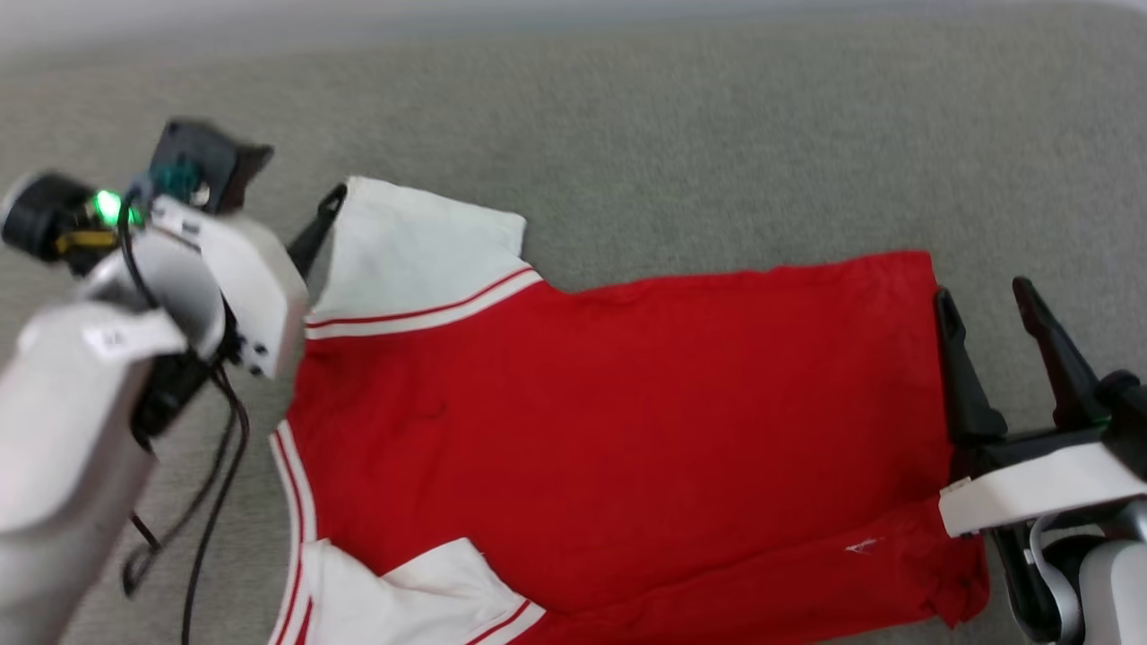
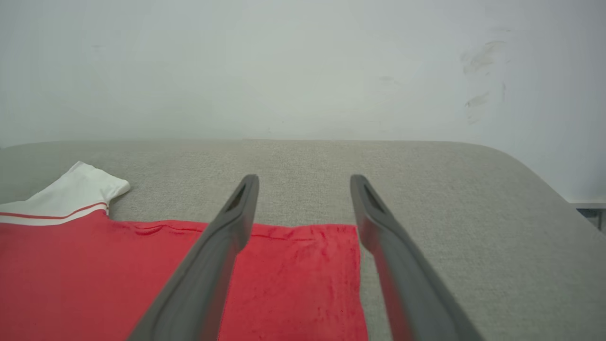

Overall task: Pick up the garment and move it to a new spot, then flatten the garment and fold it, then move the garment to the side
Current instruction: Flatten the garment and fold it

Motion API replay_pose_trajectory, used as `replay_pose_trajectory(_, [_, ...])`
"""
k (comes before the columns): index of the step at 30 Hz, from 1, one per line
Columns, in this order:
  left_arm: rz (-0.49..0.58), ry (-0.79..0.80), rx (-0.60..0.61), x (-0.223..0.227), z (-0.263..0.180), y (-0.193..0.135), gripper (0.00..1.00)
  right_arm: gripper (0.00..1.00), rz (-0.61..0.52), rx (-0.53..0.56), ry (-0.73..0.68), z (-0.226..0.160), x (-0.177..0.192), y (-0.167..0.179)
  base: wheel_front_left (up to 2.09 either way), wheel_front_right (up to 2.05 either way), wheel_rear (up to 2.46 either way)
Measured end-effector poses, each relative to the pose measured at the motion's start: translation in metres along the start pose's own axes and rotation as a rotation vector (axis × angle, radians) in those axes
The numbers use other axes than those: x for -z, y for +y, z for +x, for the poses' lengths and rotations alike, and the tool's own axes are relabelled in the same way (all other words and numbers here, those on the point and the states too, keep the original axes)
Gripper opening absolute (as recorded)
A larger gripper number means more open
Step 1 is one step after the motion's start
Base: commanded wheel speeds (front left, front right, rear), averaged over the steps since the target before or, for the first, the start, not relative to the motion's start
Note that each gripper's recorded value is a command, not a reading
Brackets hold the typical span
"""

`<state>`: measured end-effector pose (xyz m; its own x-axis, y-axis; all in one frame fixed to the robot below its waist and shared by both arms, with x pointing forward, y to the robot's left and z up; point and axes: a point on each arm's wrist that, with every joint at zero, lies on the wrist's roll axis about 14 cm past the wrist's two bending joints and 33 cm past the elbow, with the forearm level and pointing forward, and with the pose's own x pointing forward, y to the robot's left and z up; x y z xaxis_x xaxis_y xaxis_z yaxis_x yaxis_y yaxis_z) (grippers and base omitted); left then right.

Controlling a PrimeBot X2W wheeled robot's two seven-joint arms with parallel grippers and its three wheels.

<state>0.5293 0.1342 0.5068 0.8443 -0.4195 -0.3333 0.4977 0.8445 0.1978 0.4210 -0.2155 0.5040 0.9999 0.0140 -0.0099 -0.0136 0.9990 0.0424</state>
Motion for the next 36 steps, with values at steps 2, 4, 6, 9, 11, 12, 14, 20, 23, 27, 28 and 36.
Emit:
replay_pose_trajectory(2, [0.035,0.085,0.020,0.007,0.017,0.006,1.00,1.00,-0.004,0.007,0.019,0.005,0.008,-0.002,0.00,0.00,0.00])
replay_pose_trajectory(4, [0.020,0.163,0.036,0.018,0.033,0.011,1.00,1.00,-0.001,0.015,0.037,0.009,0.016,-0.004,0.00,0.00,0.00])
replay_pose_trajectory(6, [-0.026,0.249,0.067,0.034,0.046,0.008,1.00,1.00,0.000,0.029,0.058,0.011,0.025,-0.008,0.00,0.00,0.00])
replay_pose_trajectory(9, [-0.080,0.357,0.105,0.055,0.060,0.004,1.00,1.00,-0.003,0.048,0.097,0.009,0.041,-0.013,0.00,0.00,0.00])
replay_pose_trajectory(11, [-0.101,0.400,0.108,0.063,0.068,0.008,1.00,1.00,-0.003,0.051,0.119,0.009,0.049,-0.013,0.00,0.00,0.00])
replay_pose_trajectory(12, [-0.108,0.420,0.106,0.067,0.071,0.010,1.00,1.00,-0.003,0.052,0.126,0.010,0.051,-0.013,0.00,0.00,0.00])
replay_pose_trajectory(14, [-0.110,0.452,0.102,0.075,0.077,0.013,1.00,1.00,-0.006,0.054,0.131,0.012,0.054,-0.014,0.00,0.00,0.00])
replay_pose_trajectory(20, [-0.136,0.531,0.115,0.099,0.089,0.010,1.00,1.00,-0.007,0.068,0.146,0.014,0.062,-0.018,0.00,0.00,0.00])
replay_pose_trajectory(23, [-0.146,0.573,0.114,0.109,0.090,0.011,1.00,1.00,0.001,0.076,0.157,0.013,0.066,-0.019,0.00,0.00,0.00])
replay_pose_trajectory(27, [-0.174,0.614,0.131,0.117,0.092,0.006,0.09,1.00,0.018,0.081,0.152,0.014,0.066,-0.019,0.00,0.00,0.00])
replay_pose_trajectory(28, [-0.184,0.623,0.137,0.118,0.092,0.004,0.00,1.00,0.018,0.082,0.151,0.015,0.066,-0.019,0.00,0.00,0.00])
replay_pose_trajectory(36, [-0.244,0.547,0.137,0.109,0.089,-0.005,0.00,1.00,-0.020,0.065,0.149,0.017,0.061,-0.017,0.00,0.00,0.00])
